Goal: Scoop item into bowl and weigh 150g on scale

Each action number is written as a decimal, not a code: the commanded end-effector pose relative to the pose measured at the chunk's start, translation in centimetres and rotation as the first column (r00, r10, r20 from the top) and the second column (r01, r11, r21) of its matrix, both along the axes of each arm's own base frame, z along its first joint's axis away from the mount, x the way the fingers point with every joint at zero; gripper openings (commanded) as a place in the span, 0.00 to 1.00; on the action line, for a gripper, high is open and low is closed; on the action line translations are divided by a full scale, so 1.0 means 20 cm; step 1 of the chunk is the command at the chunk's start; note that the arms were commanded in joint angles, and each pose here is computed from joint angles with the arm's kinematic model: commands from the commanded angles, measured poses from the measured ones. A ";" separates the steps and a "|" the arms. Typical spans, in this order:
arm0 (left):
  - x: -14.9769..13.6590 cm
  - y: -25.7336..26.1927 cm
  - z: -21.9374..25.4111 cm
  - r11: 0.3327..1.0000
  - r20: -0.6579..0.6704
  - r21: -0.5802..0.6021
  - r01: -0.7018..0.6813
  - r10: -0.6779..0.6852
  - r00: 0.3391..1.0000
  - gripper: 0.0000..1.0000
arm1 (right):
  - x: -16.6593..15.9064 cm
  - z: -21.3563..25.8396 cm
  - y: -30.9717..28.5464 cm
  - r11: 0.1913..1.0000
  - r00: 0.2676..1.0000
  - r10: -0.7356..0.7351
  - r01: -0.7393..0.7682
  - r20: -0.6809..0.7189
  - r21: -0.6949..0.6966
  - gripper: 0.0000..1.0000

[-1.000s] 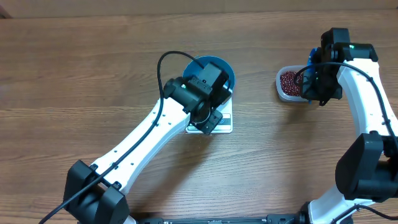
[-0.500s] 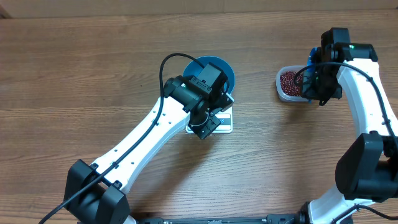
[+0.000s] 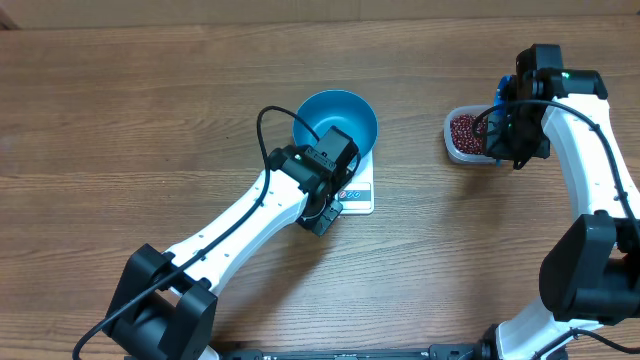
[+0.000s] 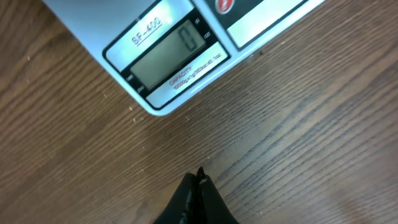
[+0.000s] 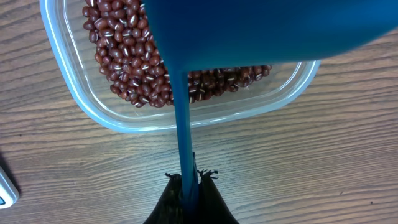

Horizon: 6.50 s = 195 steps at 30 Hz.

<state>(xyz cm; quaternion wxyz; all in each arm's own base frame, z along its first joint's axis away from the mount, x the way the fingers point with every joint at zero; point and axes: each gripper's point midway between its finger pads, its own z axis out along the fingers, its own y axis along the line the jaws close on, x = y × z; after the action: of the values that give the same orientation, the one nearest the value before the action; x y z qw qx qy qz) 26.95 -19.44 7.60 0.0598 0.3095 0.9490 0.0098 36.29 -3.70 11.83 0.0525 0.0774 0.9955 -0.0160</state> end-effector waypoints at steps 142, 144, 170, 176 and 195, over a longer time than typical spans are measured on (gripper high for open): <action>0.12 -0.02 -0.17 1.000 0.156 -0.013 0.015 -0.012 0.988 0.99 | -0.17 -0.04 -0.28 0.885 0.902 0.291 -0.380 -0.318 -0.268 0.03; 0.12 -0.02 -0.17 1.000 0.156 -0.013 0.015 -0.013 0.988 1.00 | -0.14 -0.04 -0.32 0.870 0.903 0.281 -0.383 -0.325 -0.310 0.04; 0.12 -0.02 -0.17 1.000 0.154 -0.010 0.015 -0.013 0.988 0.99 | -0.15 -0.34 -0.13 0.895 0.838 0.404 -0.445 -0.367 -0.028 0.19; 0.12 -0.02 -0.17 1.000 0.152 -0.009 0.015 -0.013 0.988 1.00 | -0.08 -0.26 -0.13 0.916 0.877 0.358 -0.397 -0.321 -0.064 0.51; 0.11 -0.01 -0.17 1.000 0.150 -0.007 0.015 -0.014 0.989 0.99 | -0.13 0.69 -0.24 0.996 0.962 0.086 -0.074 0.258 -0.055 0.70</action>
<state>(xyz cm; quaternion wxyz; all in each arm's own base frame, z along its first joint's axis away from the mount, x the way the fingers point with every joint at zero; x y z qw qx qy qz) 29.41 -19.72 4.45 0.1362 0.3023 0.9432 0.0220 35.14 -7.33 24.00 0.1426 -0.0057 0.9882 -0.0553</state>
